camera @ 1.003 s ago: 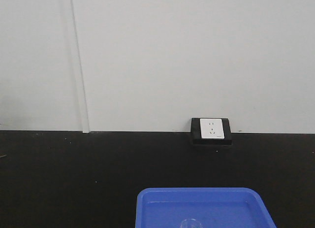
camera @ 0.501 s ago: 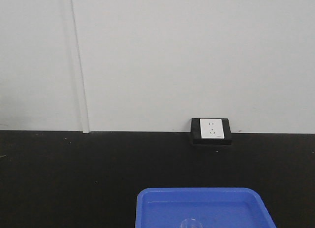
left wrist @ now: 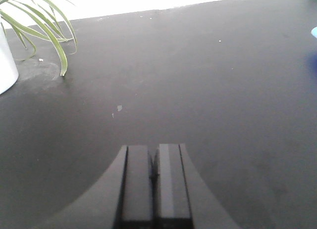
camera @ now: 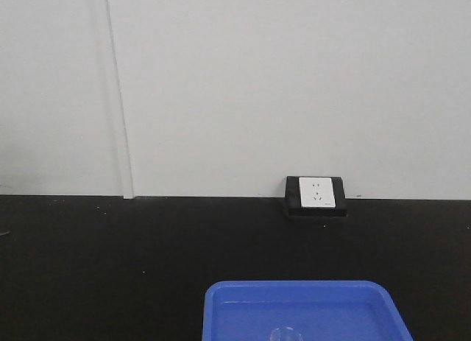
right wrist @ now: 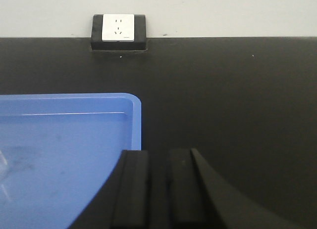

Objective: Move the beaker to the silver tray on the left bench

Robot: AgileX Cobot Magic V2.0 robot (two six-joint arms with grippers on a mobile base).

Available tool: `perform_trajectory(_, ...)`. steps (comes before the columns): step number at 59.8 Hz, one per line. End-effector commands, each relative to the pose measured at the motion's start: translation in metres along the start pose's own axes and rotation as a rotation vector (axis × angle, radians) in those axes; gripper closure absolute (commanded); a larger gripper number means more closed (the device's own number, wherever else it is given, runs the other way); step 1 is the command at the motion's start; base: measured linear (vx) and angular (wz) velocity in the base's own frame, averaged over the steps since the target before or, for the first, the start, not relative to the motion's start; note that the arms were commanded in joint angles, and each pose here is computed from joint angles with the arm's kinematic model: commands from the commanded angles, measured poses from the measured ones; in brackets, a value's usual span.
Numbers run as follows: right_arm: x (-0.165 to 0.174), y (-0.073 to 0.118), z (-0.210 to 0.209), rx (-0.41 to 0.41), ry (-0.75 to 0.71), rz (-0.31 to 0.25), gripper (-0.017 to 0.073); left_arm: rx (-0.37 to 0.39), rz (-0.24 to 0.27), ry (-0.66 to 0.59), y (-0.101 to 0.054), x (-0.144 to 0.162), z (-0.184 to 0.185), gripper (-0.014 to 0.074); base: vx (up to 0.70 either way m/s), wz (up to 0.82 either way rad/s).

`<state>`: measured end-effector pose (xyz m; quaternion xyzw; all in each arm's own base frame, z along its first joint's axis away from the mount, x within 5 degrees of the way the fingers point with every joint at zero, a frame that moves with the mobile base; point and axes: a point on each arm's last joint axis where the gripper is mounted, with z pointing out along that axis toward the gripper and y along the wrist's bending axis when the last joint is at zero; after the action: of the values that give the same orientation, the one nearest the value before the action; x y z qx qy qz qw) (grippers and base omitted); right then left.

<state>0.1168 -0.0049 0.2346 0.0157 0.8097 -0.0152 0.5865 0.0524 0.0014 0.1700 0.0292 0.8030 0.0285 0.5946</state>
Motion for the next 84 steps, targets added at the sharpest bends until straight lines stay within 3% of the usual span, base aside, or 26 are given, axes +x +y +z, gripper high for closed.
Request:
perform_trajectory(1, -0.023, 0.005, 0.007, -0.048, -0.148, -0.053, 0.0198, 0.005, -0.003, -0.068, -0.001, -0.001, 0.002, 0.0592, 0.0, 0.0)
perform_trajectory(13, -0.024, 0.01, 0.029, -0.101, -0.169, -0.046, 0.0065, 0.005, -0.003, -0.068, -0.001, -0.001, 0.002, 0.0592, 0.0, 0.0)
perform_trajectory(18, -0.02, 0.014, 0.043, -0.144, -0.156, -0.094, 0.0064, 0.005, -0.003, -0.068, -0.001, -0.001, 0.002, 0.0592, 0.0, 0.0)
perform_trajectory(27, -0.01, 0.033, 0.067, -0.345, -0.183, -0.225, 0.0067, 0.005, -0.003, -0.068, -0.001, -0.001, 0.002, 0.0592, 0.0, 0.0)
perform_trajectory(38, 0.014, 0.053, 0.088, -0.588, -0.135, -0.243, 0.0057, 0.005, -0.003, -0.068, -0.001, -0.001, 0.002, 0.0592, 0.0, 0.0)
perform_trajectory(46, 0.032, 0.06, 0.101, -0.66, -0.088, -0.228, 0.0018, 0.005, -0.003, -0.068, -0.001, -0.001, 0.002, 0.0592, 0.0, 0.0)
perform_trajectory(54, 0.044, 0.079, 0.118, -0.73, -0.046, -0.279, -0.0029, 0.005, -0.003, -0.068, -0.001, -0.001, 0.002, 0.0592, 0.0, 0.0)
perform_trajectory(58, 0.047, 0.087, 0.126, -0.73, -0.037, -0.298, -0.0044, 0.005, -0.003, -0.068, -0.001, -0.001, 0.002, 0.0592, 0.0, 0.0)
perform_trajectory(67, 0.051, 0.103, 0.152, -0.643, -0.025, -0.244, -0.0045, 0.005, -0.003, -0.068, -0.001, -0.001, 0.002, 0.0592, 0.0, 0.0)
perform_trajectory(75, 0.056, 0.121, 0.168, -0.678, -0.039, -0.277, -0.0042, 0.005, -0.003, -0.068, -0.001, -0.001, 0.002, 0.0592, 0.0, 0.0)
perform_trajectory(84, 0.063, 0.135, 0.188, -0.683, -0.026, -0.271, -0.0039, 0.005, -0.003, -0.068, -0.001, -0.001, 0.002, 0.0592, 0.0, 0.0)
